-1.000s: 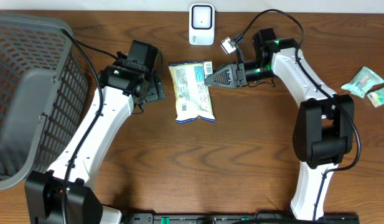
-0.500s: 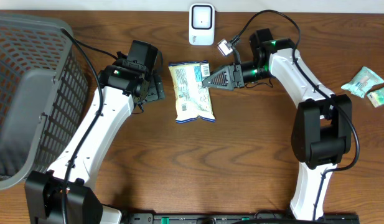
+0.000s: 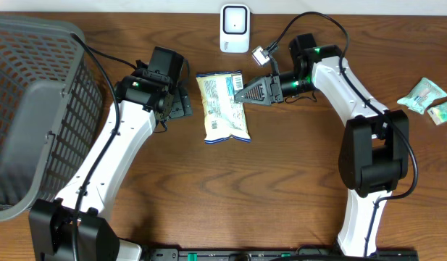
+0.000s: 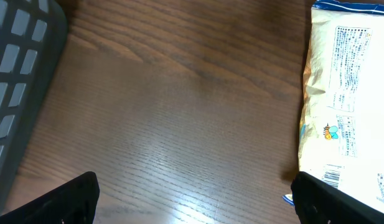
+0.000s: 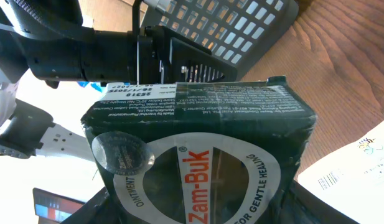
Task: Scan the item barcode
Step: 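Lower the Zam-Buk box back onto the table with the right gripper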
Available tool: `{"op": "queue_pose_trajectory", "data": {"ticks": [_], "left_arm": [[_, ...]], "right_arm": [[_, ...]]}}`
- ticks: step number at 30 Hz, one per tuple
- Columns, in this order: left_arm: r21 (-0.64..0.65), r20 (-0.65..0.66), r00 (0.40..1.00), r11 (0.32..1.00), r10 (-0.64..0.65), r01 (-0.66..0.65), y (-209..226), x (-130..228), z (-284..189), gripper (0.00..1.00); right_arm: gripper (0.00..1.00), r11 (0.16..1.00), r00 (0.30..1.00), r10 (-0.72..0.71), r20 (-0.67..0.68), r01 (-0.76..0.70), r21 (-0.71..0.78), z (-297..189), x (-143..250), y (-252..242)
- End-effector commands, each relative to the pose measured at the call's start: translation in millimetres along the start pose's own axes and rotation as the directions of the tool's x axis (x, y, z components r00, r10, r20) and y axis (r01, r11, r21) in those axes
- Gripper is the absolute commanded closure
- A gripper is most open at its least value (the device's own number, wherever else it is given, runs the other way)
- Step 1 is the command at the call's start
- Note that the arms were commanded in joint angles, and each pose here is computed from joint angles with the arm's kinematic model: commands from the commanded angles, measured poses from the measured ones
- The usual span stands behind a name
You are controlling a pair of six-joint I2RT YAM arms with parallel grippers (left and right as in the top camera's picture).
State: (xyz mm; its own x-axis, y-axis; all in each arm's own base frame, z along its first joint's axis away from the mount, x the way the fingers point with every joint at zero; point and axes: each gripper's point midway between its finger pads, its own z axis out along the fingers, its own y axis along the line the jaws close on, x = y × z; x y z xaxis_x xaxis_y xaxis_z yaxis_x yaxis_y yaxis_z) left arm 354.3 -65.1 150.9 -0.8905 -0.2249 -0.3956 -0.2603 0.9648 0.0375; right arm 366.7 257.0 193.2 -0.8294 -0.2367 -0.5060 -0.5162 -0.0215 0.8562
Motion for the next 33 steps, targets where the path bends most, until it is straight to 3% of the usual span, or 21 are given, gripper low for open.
{"op": "queue_pose_trajectory", "data": {"ticks": [1,23,29,33], "left_arm": [[-0.011,0.015,1.000,1.000,0.002,-0.002,3.4,-2.8,-4.1,0.02],[-0.011,0.015,1.000,1.000,0.002,-0.002,3.4,-2.8,-4.1,0.02],[-0.011,0.015,1.000,1.000,0.002,-0.002,3.4,-2.8,-4.1,0.02],[-0.011,0.015,1.000,1.000,0.002,-0.002,3.4,-2.8,-4.1,0.02]], "right_arm": [[0.48,0.999,0.999,-0.035,0.012,0.035,-0.026,1.5,-7.1,7.0],[0.46,1.000,0.999,-0.017,-0.040,0.017,0.017,12.2,0.6,0.2],[0.46,0.980,0.993,0.040,-0.108,-0.018,0.197,8.0,10.6,-31.5],[0.47,0.860,0.975,0.208,-0.078,-0.144,0.490,-10.1,13.0,-81.2]]}}
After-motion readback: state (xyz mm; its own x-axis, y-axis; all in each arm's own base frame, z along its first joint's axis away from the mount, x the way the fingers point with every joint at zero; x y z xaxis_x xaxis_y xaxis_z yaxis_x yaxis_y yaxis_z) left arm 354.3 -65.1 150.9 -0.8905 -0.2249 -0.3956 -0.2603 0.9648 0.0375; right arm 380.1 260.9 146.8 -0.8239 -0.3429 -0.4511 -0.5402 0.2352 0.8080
